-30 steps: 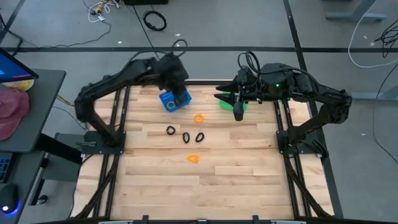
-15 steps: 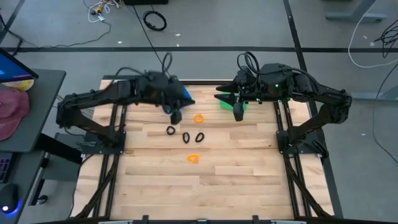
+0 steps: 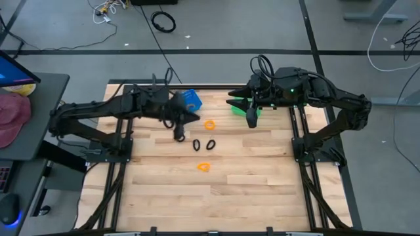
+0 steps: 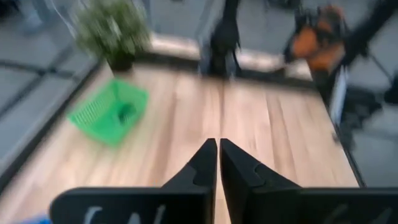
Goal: Sort spring keychains
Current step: Put the black spring keychain into the green bin
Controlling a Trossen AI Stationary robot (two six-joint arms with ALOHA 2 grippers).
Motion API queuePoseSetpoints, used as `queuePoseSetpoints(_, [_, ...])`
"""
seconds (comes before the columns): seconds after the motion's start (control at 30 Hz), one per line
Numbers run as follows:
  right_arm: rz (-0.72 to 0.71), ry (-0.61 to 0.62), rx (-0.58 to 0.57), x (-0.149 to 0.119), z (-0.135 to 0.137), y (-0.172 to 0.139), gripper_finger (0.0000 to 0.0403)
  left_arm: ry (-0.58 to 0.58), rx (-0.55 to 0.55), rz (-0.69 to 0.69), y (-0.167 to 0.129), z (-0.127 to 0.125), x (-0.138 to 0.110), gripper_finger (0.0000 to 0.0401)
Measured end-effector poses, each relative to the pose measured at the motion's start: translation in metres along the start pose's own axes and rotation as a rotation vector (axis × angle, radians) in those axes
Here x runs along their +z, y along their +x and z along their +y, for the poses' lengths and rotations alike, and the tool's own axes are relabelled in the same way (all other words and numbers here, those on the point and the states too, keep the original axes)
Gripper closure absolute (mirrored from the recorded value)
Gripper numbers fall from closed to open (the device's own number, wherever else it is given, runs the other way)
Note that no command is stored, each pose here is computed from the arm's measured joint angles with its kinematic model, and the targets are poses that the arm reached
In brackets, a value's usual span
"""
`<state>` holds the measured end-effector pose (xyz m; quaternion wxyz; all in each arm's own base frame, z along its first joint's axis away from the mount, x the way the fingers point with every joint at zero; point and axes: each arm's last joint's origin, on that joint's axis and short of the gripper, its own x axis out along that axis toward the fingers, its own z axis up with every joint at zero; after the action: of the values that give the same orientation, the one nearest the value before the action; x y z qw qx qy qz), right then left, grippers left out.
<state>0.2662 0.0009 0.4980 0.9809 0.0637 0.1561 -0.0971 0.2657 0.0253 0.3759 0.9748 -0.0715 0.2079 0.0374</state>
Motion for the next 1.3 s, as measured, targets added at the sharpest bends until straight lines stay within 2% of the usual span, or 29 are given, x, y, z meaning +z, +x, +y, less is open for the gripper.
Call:
queuePoseSetpoints(0.1, [0.003, -0.001, 0.000, 0.000, 0.000, 0.000, 0.0266, 0.023, 0.009, 0.138, -0.005, -0.004, -0.013, 0.0367])
queuePoseSetpoints(0.2, [0.004, 0.000, 0.000, 0.000, 0.000, 0.000, 0.0266, 0.069, 0.069, 0.224, -0.014, -0.007, -0.023, 0.0365])
queuePoseSetpoints(0.37, [0.003, 0.002, 0.000, 0.000, 0.000, 0.000, 0.0266, 0.094, 0.081, 0.180, -0.034, -0.009, -0.025, 0.0380])
queuePoseSetpoints(0.47, [0.003, 0.002, 0.000, 0.000, 0.000, 0.000, 0.0266, 0.050, 0.095, 0.152, -0.048, -0.006, -0.042, 0.0392])
queuePoseSetpoints(0.63, [-0.001, 0.002, 0.000, 0.000, 0.000, 0.000, 0.0266, -0.010, 0.145, -0.006, -0.065, 0.000, -0.068, 0.0397])
queuePoseSetpoints(0.8, [-0.011, 0.005, 0.001, 0.001, 0.000, 0.000, 0.0266, -0.082, 0.253, 0.005, -0.065, 0.005, -0.079, 0.0389])
queuePoseSetpoints(0.87, [-0.014, 0.005, 0.001, 0.001, 0.000, 0.000, 0.0266, -0.155, 0.314, 0.004, -0.062, 0.011, -0.078, 0.0388])
queuePoseSetpoints(0.93, [-0.017, 0.011, 0.002, 0.002, 0.000, 0.000, 0.0266, -0.289, 0.397, 0.043, -0.057, 0.022, -0.077, 0.0388])
queuePoseSetpoints(1.03, [-0.019, 0.014, 0.002, 0.002, 0.000, 0.000, 0.0266, -0.487, 0.501, 0.172, -0.047, 0.038, -0.083, 0.0388])
queuePoseSetpoints(1.1, [-0.022, 0.014, 0.003, 0.002, 0.000, 0.000, 0.0266, -0.586, 0.527, 0.261, -0.039, 0.045, -0.087, 0.0388])
queuePoseSetpoints(1.2, [-0.027, 0.015, 0.003, 0.003, 0.000, 0.000, 0.0266, -0.697, 0.550, 0.348, -0.028, 0.052, -0.088, 0.0387])
queuePoseSetpoints(1.3, [-0.029, 0.015, 0.004, 0.003, 0.000, 0.000, 0.0266, -0.752, 0.587, 0.384, -0.018, 0.056, -0.079, 0.0387])
